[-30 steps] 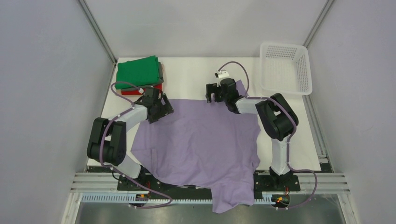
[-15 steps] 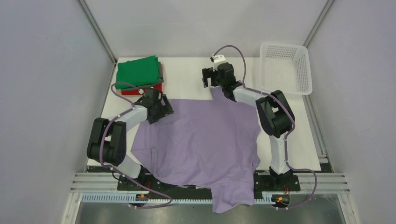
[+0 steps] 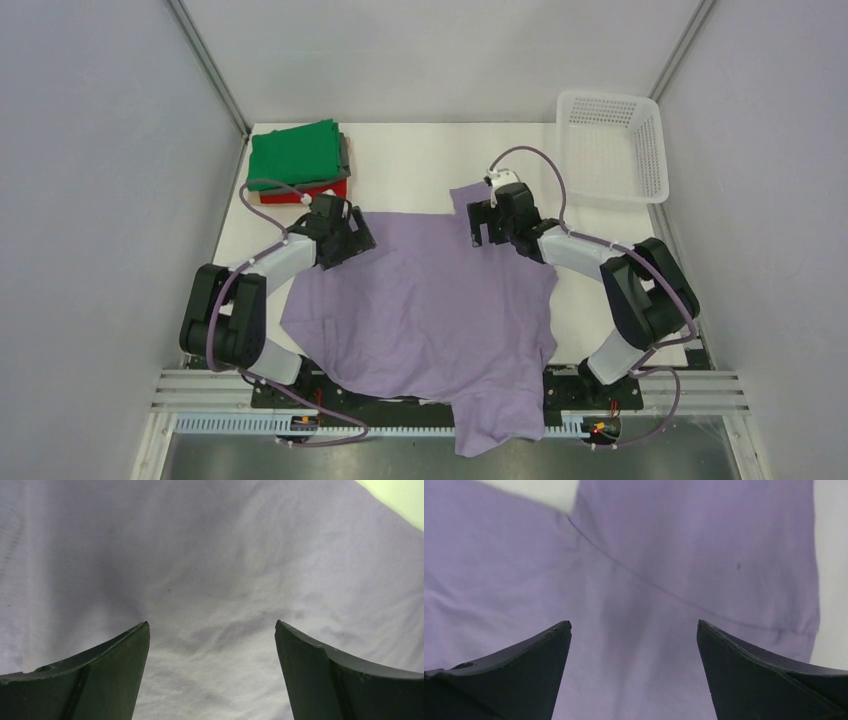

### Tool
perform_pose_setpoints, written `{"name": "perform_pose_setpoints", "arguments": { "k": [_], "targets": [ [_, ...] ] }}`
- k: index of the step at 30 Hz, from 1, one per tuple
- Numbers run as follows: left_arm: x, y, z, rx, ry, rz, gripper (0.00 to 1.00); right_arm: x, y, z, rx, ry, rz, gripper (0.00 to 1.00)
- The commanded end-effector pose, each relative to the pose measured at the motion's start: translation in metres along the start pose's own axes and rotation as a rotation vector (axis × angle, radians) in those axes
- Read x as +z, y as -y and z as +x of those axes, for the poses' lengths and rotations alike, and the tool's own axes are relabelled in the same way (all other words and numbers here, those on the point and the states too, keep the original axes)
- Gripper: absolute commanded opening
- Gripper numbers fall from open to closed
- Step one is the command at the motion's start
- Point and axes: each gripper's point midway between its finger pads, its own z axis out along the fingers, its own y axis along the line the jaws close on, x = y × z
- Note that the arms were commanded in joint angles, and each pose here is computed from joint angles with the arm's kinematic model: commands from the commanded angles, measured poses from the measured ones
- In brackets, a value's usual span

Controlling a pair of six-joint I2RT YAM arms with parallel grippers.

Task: Fold and stack the t-shirts
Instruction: Flatten out the tshirt

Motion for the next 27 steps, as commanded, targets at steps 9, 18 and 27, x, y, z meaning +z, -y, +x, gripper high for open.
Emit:
{"name": "perform_pose_setpoints", "arguments": {
  "k": [9,18,27],
  "targets": [
    [0.022,0.032,0.000,0.043,-0.020,0.026,1.00,0.007,0.040,0.049,-0.013,-0.173,0.227,0.98],
    [0.049,0.055,-0.013,0.030,-0.050,0.038,1.00,0.049,0.070,0.037,-0.008,-0.227,0.312,0.98],
    [0.077,0.094,-0.029,0.026,-0.070,0.091,1.00,0.090,0.101,-0.020,-0.036,-0.178,0.363,0.98]
  ]
}}
